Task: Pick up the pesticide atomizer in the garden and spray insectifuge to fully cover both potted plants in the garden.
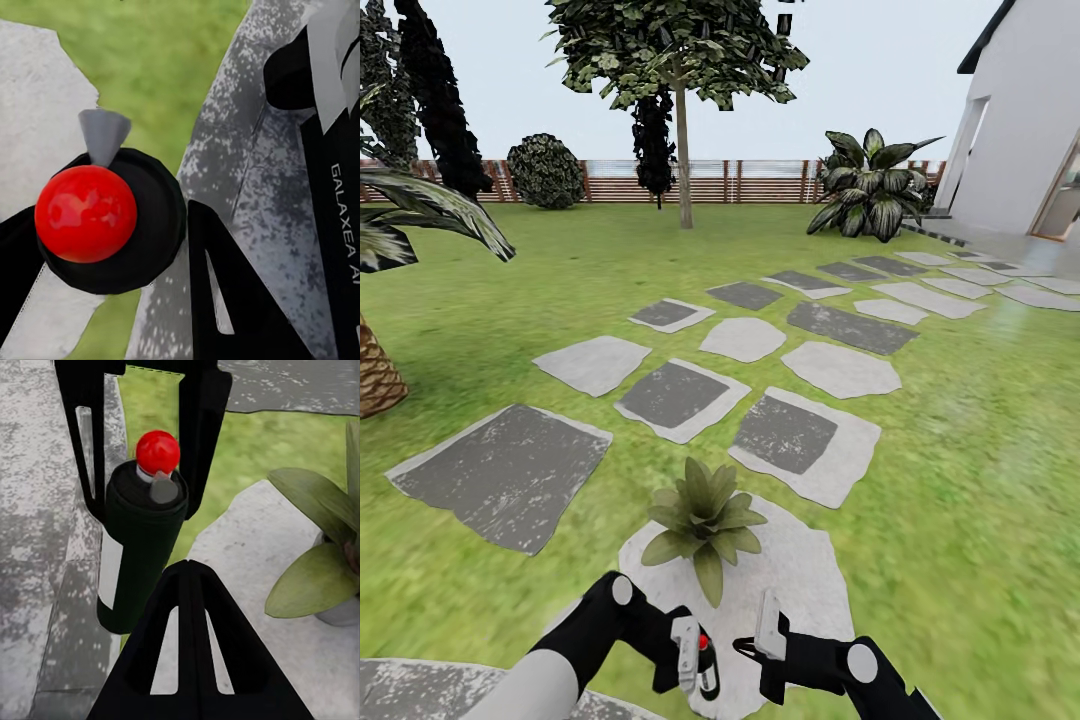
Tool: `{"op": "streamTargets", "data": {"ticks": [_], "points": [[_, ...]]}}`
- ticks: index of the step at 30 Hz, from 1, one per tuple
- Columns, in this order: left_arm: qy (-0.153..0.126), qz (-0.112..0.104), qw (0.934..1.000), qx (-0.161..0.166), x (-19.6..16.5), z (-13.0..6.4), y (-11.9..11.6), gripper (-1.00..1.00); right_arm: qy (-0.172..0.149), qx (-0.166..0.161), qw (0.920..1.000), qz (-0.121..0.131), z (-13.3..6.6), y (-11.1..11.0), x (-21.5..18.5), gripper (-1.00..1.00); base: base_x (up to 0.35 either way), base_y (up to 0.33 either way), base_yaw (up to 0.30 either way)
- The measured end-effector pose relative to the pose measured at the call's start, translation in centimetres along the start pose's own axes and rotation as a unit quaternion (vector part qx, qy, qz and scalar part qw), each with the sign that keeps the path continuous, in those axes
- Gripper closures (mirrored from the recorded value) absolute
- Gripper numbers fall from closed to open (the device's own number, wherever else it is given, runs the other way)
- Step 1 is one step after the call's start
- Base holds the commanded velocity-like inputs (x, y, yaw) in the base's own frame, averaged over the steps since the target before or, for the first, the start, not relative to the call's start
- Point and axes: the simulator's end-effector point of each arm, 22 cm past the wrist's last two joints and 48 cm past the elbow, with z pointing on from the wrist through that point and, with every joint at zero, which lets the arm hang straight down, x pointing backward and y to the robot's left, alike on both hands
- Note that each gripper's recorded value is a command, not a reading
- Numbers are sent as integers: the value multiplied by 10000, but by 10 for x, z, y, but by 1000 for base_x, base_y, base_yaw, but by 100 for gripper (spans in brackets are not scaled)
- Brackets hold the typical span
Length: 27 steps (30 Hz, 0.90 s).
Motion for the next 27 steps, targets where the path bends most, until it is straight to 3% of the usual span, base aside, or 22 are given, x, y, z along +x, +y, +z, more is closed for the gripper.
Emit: {"op": "streamTargets", "data": {"ticks": [13, 20, 27], "points": [[26, 83, 9999, -108, -2, -3, 6, 100, -10, 15, 10000, -13, 0, -1, -1, 100, 0, 0, 0], [182, 236, 9995, -136, 1, 3, 4, 100, -61, 60, 9999, -73, 0, -6, -8, 100, 0, 0, 0], [160, 226, 9995, -145, 1, 3, 4, 100, -129, 64, 9999, -75, 4, -5, -16, 100, 0, 0, 0]]}}
